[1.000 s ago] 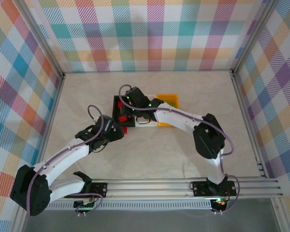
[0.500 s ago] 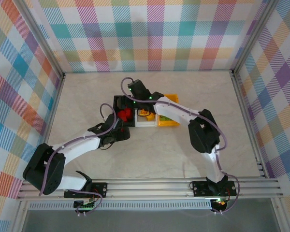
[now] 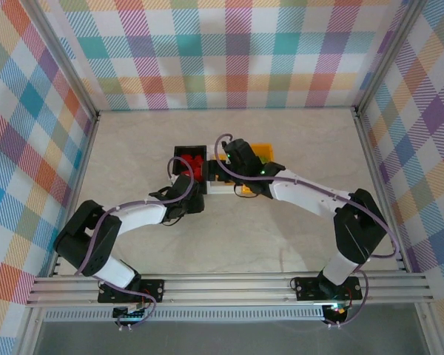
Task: Sort the legos into containers by color
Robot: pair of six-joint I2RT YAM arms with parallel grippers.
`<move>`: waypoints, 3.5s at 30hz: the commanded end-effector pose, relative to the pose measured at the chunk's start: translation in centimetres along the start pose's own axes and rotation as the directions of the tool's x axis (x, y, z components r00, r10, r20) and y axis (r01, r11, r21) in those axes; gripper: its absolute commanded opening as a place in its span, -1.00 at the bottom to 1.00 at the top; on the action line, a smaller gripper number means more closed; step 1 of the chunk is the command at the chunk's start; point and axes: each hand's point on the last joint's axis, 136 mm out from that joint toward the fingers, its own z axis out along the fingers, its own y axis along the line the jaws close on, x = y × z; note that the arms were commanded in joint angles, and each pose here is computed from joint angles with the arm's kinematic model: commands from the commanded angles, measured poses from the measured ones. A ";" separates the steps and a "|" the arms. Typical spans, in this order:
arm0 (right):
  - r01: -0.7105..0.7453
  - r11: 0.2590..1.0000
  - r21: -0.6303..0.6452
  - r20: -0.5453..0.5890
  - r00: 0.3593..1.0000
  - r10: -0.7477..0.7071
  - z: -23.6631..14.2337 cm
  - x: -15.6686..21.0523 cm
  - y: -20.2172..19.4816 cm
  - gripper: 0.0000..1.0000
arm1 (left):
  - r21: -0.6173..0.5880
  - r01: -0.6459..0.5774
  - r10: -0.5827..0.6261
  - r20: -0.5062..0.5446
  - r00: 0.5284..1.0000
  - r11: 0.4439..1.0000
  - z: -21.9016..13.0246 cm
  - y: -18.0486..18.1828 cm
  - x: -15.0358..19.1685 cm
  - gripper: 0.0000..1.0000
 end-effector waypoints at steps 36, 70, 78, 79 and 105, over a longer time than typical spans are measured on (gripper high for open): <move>-0.127 0.975 0.181 0.115 0.988 0.107 -9.2 4.6 -8.0 0.76 | 0.003 0.095 -0.093 0.253 0.963 0.995 -4.4 -3.4 -15.5 -0.04; -0.083 0.849 0.523 0.353 0.927 -0.127 -15.1 2.9 -19.7 1.00 | -0.407 0.023 0.193 0.480 0.856 0.913 -2.6 14.2 -13.6 1.00; -0.223 0.814 0.537 0.532 0.838 -0.122 -17.9 0.6 -22.3 0.99 | -0.298 0.019 0.143 0.510 0.849 0.954 -1.5 14.4 -12.7 1.00; -0.225 0.799 0.557 0.533 0.835 -0.137 -18.3 0.1 -22.9 0.99 | -0.282 0.019 0.133 0.509 0.850 0.959 -1.4 14.5 -12.7 1.00; 0.005 0.830 0.558 0.388 0.882 -0.266 -10.3 -2.6 -33.7 0.99 | -0.177 0.073 0.041 0.567 0.823 0.981 -1.1 15.7 -11.6 1.00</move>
